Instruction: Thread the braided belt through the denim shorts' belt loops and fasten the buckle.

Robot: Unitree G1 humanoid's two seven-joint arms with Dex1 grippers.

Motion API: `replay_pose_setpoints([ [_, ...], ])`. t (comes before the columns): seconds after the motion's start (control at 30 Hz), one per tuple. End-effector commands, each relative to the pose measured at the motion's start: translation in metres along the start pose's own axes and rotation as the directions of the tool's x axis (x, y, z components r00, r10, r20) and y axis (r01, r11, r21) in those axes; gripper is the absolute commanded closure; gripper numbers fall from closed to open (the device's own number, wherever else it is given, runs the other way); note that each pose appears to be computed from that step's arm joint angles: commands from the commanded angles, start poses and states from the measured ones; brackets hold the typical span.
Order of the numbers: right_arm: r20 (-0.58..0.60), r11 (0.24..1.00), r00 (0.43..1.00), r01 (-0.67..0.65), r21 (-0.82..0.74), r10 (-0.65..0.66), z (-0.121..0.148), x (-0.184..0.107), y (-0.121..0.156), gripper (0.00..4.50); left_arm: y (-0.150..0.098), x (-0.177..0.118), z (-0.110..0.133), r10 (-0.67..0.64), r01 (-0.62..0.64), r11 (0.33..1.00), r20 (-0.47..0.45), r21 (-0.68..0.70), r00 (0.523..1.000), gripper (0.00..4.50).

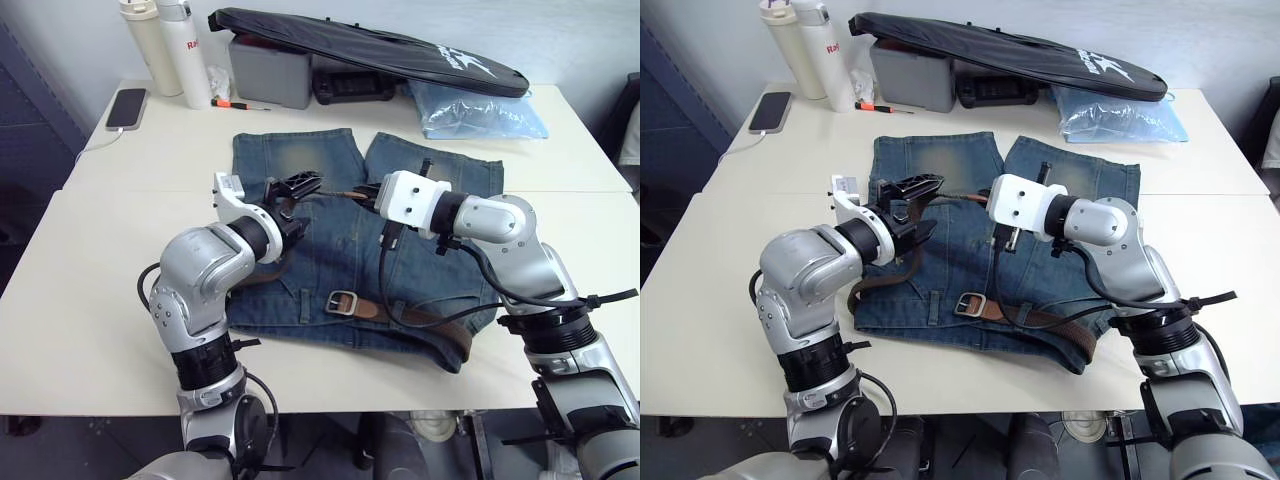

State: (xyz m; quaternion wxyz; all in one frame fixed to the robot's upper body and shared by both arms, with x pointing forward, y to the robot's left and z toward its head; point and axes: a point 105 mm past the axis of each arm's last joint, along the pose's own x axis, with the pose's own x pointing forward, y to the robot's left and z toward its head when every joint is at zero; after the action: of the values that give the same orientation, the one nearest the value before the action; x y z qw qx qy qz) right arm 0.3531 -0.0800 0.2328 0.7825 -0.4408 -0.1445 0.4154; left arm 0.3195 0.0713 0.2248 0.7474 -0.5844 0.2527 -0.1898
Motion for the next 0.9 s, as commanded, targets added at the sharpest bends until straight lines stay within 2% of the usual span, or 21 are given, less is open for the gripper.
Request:
replay_pose_setpoints([
  [0.03,0.037,0.998,0.999,0.037,-0.047,-0.035,0.014,-0.008,-0.010,4.50,-0.012,0.000,0.001,-0.038,0.038,0.998,-0.001,-0.042,0.999,0.05],
  [0.2,0.044,0.998,0.999,0.022,-0.062,-0.020,0.018,-0.010,-0.005,4.50,-0.018,0.005,0.006,-0.068,0.068,0.995,-0.006,-0.080,0.998,0.05],
  [0.33,0.041,0.995,0.999,0.008,-0.103,-0.003,0.022,-0.015,-0.001,4.50,-0.011,0.009,0.017,-0.044,0.044,0.994,0.002,-0.105,0.999,0.05],
  [0.53,0.059,0.991,0.998,0.013,-0.136,-0.005,0.033,-0.013,-0.002,4.50,-0.001,0.017,0.013,-0.006,0.001,0.991,-0.031,-0.135,1.000,0.05],
  [0.57,0.061,0.990,0.998,0.013,-0.137,-0.005,0.034,-0.013,-0.002,4.50,-0.001,0.017,0.013,-0.002,-0.003,0.990,-0.031,-0.139,1.000,0.57],
  [0.63,0.059,0.990,0.998,0.016,-0.139,-0.008,0.034,-0.013,-0.002,4.50,-0.002,0.018,0.012,-0.013,0.007,0.990,-0.036,-0.139,0.999,1.19],
  [0.83,0.058,0.990,0.998,0.005,-0.140,0.003,0.033,-0.015,0.003,4.50,-0.005,0.018,0.013,-0.024,0.018,0.990,-0.034,-0.141,0.999,3.90],
  [0.87,0.058,0.990,0.998,0.001,-0.139,0.007,0.033,-0.015,0.005,4.50,-0.005,0.018,0.013,-0.024,0.019,0.990,-0.033,-0.141,0.999,4.29],
  [0.9,0.054,0.990,0.998,-0.006,-0.138,0.013,0.031,-0.015,0.006,4.50,-0.005,0.018,0.014,-0.024,0.019,0.990,-0.031,-0.142,0.999,4.47],
])
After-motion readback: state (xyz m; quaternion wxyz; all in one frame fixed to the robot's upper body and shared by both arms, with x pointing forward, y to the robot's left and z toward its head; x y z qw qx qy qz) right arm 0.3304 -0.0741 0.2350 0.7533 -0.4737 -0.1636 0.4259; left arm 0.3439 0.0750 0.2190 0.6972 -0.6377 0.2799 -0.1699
